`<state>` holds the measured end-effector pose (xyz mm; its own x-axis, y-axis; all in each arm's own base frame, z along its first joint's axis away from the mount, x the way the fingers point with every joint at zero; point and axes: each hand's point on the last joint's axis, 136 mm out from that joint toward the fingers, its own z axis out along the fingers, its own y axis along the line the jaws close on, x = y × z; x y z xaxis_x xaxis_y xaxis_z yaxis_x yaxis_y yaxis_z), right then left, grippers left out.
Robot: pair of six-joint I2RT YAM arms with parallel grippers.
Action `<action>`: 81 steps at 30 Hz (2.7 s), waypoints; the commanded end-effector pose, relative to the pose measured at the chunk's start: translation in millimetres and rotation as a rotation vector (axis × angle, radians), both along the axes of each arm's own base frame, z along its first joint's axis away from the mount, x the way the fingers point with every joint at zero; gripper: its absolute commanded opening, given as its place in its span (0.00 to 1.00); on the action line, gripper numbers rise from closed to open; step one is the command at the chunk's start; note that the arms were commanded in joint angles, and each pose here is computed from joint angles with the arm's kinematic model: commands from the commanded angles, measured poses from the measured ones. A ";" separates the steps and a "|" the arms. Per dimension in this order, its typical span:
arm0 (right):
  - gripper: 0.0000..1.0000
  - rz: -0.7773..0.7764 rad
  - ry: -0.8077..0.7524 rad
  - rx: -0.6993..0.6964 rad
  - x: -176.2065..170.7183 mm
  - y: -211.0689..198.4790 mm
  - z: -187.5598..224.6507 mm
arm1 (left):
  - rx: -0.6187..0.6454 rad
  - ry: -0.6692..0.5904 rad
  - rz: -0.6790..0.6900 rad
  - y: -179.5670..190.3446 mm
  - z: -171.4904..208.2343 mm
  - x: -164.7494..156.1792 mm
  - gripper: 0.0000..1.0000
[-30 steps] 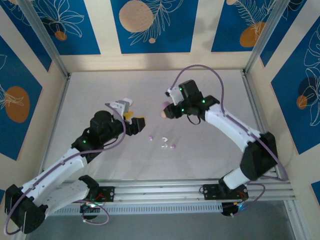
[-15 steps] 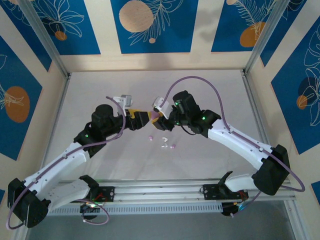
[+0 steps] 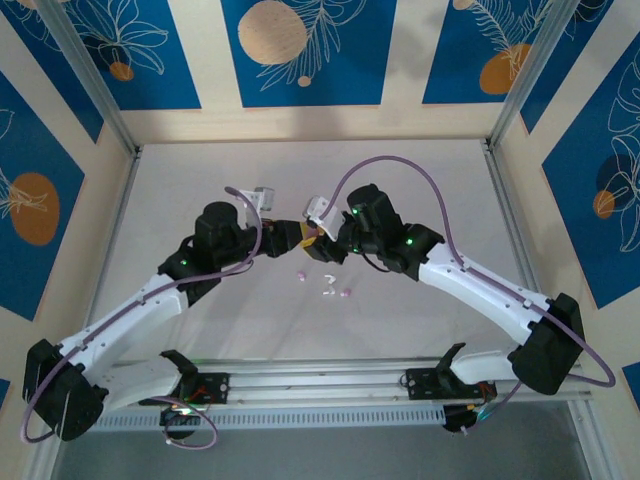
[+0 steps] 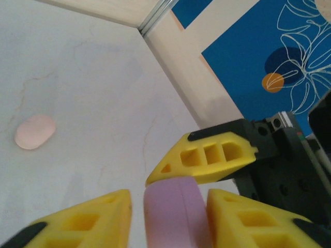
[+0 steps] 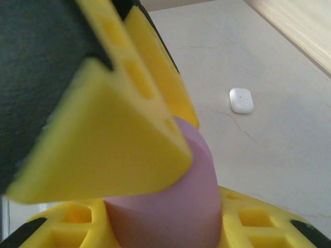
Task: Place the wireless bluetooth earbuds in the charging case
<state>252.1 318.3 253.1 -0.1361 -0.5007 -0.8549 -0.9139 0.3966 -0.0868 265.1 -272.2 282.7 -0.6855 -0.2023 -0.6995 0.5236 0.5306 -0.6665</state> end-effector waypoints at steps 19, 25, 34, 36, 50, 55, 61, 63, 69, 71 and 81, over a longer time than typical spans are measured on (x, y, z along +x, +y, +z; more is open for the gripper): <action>0.58 0.100 -0.459 0.175 -13.7 -20.8 35.3 | -0.171 0.072 0.019 2.0 33.8 -10.3 0.16; 0.59 0.116 -0.459 0.217 -7.5 -11.5 48.6 | -0.177 0.075 0.015 2.0 35.5 -11.4 0.15; 0.44 0.177 -0.414 0.238 -11.9 -3.6 50.2 | -0.180 0.071 0.013 2.2 38.3 -12.1 0.15; 0.40 0.172 -0.398 0.223 -10.4 -5.1 46.9 | -0.182 0.065 0.008 2.0 39.9 -13.0 0.16; 0.32 0.343 -0.020 0.294 -45.9 -17.8 55.4 | -0.051 -0.560 -0.162 10.0 62.8 -49.2 0.69; 0.32 0.442 0.080 0.312 -63.5 -18.9 65.5 | 0.110 -0.806 -0.266 12.7 41.7 -68.7 0.76; 0.32 0.514 0.099 0.302 -75.4 -17.6 72.3 | 0.042 -0.841 -0.369 4.1 52.3 -85.4 0.76; 0.32 0.521 0.103 0.287 -75.7 -16.6 71.7 | 0.019 -0.845 -0.389 1.8 54.9 -88.2 0.73; 0.32 0.528 0.089 0.263 -75.2 -14.0 70.5 | 0.020 -0.816 -0.419 -1.4 53.6 -88.6 0.67; 0.32 0.528 0.082 0.260 -74.9 -13.4 69.9 | 0.017 -0.807 -0.424 -2.3 54.0 -89.0 0.65; 0.32 0.533 0.043 0.238 -75.7 -10.8 67.6 | 0.018 -0.766 -0.438 -6.0 50.4 -85.7 0.50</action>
<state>179.9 306.9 311.2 0.0081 -0.3166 -0.9485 -0.9949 -0.0978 0.0241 182.4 -277.6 317.4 -0.0676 0.0023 -0.9977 0.9751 0.2117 -0.0656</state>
